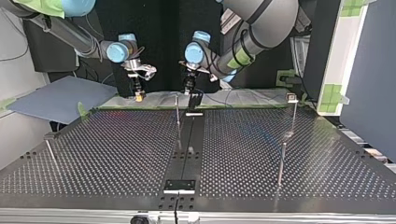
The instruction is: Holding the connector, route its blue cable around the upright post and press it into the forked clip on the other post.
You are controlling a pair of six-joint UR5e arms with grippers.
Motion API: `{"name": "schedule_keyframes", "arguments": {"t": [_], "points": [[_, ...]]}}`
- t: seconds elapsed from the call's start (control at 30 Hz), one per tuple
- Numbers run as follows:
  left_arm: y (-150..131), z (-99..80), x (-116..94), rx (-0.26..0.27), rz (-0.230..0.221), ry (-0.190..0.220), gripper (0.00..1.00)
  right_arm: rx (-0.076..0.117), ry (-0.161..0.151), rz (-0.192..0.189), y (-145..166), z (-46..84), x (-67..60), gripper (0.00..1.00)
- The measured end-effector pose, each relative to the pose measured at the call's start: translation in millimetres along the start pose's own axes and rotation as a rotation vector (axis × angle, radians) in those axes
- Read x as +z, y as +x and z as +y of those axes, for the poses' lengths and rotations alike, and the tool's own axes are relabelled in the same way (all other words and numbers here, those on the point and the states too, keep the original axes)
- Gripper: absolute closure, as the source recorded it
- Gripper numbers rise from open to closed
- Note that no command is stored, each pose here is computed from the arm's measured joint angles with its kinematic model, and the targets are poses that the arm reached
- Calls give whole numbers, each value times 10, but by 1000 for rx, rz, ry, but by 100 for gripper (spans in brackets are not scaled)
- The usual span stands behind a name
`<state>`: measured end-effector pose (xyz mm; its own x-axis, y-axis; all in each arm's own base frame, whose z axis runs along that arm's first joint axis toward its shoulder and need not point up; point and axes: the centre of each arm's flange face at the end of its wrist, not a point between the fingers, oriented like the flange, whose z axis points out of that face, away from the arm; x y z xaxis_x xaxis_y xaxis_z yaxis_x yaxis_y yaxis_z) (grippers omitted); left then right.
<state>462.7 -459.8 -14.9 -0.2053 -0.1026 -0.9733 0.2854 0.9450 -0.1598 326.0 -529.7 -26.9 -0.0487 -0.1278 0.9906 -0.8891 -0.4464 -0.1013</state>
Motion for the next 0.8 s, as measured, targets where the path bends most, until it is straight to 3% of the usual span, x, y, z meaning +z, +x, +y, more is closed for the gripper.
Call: {"name": "schedule_keyframes", "arguments": {"t": [0.4,0.8], "points": [[-28,32,53,-27,0,15,93,5,-4,6,47,38,80,100],[-72,106,128,-98,-6,12,90,0,-3,4,35,34,85,100]]}}
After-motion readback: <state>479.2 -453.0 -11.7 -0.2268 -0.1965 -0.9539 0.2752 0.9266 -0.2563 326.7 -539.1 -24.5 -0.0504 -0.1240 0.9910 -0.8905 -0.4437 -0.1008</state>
